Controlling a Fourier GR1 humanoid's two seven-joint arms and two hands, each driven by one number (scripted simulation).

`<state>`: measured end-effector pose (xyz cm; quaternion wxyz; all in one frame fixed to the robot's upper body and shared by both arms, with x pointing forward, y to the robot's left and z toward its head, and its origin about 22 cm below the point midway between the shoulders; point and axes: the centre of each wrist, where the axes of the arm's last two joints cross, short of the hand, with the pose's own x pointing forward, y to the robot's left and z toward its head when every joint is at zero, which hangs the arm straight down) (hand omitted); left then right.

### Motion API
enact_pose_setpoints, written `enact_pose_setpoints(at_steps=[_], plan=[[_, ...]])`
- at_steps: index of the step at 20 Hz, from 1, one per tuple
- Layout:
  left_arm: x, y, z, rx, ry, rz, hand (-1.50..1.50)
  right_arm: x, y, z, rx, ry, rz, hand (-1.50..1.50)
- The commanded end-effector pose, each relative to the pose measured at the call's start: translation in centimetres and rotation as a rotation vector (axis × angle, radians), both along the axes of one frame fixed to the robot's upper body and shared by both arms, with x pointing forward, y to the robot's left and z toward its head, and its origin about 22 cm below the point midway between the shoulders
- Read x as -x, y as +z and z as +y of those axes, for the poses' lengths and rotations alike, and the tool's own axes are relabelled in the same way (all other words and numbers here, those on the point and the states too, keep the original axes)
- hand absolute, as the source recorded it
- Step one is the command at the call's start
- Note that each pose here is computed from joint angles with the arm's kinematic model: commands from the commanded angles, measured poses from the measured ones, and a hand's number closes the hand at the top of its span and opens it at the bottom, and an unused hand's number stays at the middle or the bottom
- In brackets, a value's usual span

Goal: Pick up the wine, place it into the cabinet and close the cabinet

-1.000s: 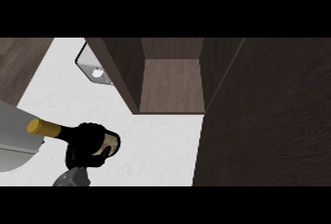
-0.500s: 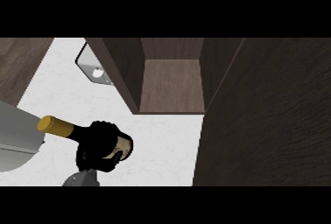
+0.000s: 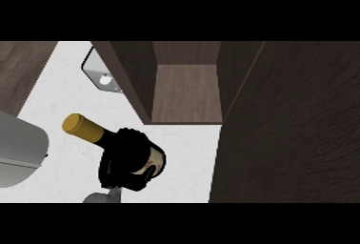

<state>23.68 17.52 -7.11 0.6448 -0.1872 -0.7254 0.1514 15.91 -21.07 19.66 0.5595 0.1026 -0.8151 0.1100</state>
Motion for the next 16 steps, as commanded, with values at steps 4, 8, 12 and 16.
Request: enact_pose_setpoints(at_steps=[4,8,12,16], plan=[[-0.2,1.6,-4.2,0.023,0.008,0.077,1.5,2.3,1.0,-1.2,-0.021,0.03,-0.024,-1.5],[-0.9,1.6,-5.3,0.043,0.033,0.088,1.5,0.6,-0.2,-1.8,-0.016,0.017,-0.016,-1.5],[-1.3,1.5,-7.2,0.024,0.047,0.137,1.5,0.5,-0.3,-1.5,-0.012,0.043,0.008,-1.5],[-0.9,-2.3,-5.4,0.01,0.059,0.107,1.5,1.4,-0.7,-1.0,-0.006,0.009,-0.002,-1.5]])
